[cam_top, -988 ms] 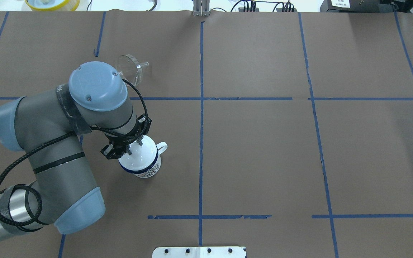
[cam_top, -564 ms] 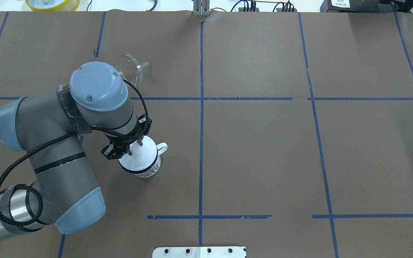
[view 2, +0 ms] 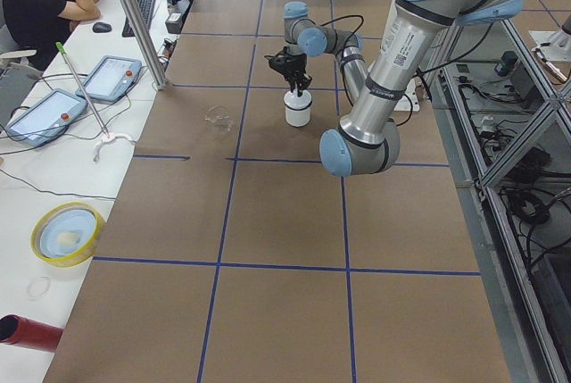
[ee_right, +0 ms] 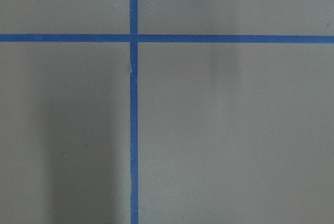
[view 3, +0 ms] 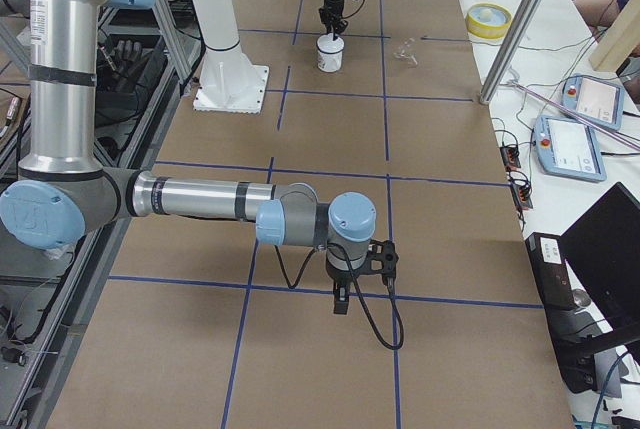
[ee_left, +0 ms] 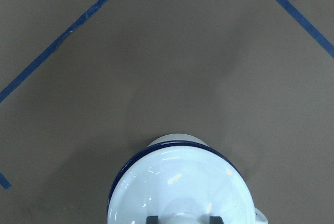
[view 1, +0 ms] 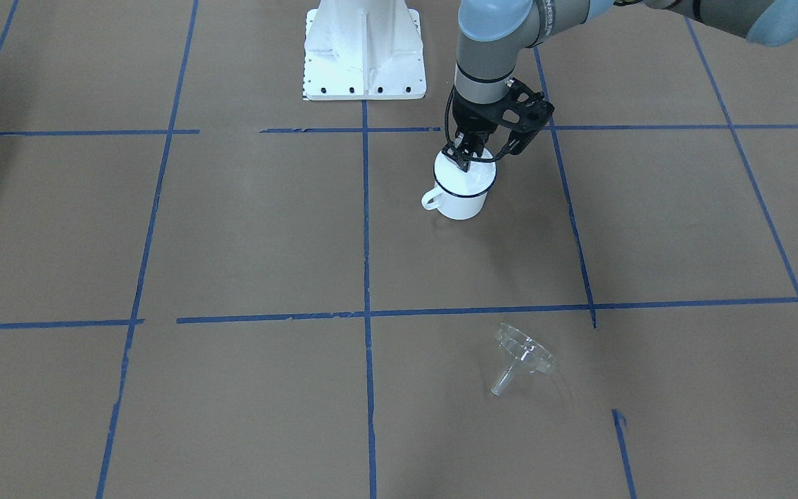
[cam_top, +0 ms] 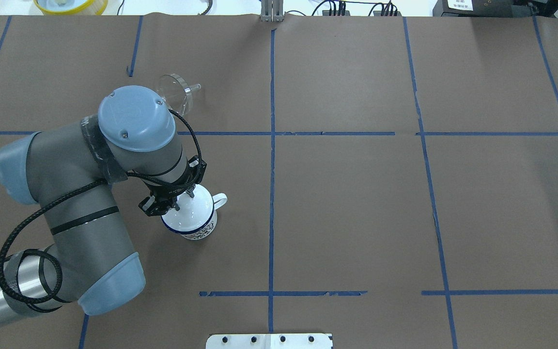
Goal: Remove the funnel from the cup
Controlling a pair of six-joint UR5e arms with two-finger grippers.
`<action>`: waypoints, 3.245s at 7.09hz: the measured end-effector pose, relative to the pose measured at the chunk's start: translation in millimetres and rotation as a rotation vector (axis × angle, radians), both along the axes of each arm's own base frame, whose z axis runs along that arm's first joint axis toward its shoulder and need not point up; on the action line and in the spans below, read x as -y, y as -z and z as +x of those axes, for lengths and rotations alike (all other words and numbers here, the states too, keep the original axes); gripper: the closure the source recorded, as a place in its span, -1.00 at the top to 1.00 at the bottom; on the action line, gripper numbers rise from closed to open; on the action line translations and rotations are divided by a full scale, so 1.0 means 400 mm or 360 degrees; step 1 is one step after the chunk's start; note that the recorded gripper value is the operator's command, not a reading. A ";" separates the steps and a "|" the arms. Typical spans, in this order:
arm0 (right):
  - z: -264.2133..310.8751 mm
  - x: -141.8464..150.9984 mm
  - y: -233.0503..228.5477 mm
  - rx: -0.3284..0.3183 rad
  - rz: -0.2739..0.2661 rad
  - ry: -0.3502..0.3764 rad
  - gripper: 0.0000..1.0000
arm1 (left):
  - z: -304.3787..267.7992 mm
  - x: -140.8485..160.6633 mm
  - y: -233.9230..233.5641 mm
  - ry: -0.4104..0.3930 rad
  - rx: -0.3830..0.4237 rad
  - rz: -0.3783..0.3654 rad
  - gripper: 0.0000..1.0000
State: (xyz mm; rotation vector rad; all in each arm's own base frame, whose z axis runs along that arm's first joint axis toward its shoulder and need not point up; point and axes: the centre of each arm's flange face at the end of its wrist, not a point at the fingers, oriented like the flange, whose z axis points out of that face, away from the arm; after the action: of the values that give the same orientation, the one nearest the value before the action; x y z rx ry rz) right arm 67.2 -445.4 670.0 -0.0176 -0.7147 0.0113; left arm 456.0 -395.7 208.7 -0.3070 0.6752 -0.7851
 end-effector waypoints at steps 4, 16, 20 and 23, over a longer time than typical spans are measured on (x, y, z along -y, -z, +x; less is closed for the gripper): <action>0.000 0.000 0.000 0.0000 0.0000 0.0000 1.00 | -0.004 0.000 -0.007 -0.0003 0.0006 0.0007 1.00; 0.000 0.000 -0.001 0.0000 -0.0001 0.0000 1.00 | -1.257 0.347 -1.002 -0.1129 0.0001 0.1121 1.00; 0.000 0.000 -0.001 0.0000 -0.0001 0.0000 1.00 | -1.354 0.295 -1.112 -0.1120 0.0001 0.1108 1.00; 0.000 0.000 -0.001 0.0000 -0.0002 0.0000 1.00 | -1.349 0.278 -1.108 -0.0976 -0.0061 0.0966 1.00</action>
State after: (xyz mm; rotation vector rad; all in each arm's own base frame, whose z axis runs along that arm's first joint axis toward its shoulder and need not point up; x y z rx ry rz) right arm 67.2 -445.3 670.5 -0.0185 -0.7146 0.0116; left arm -83.8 -507.0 652.1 0.0351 0.7677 0.0263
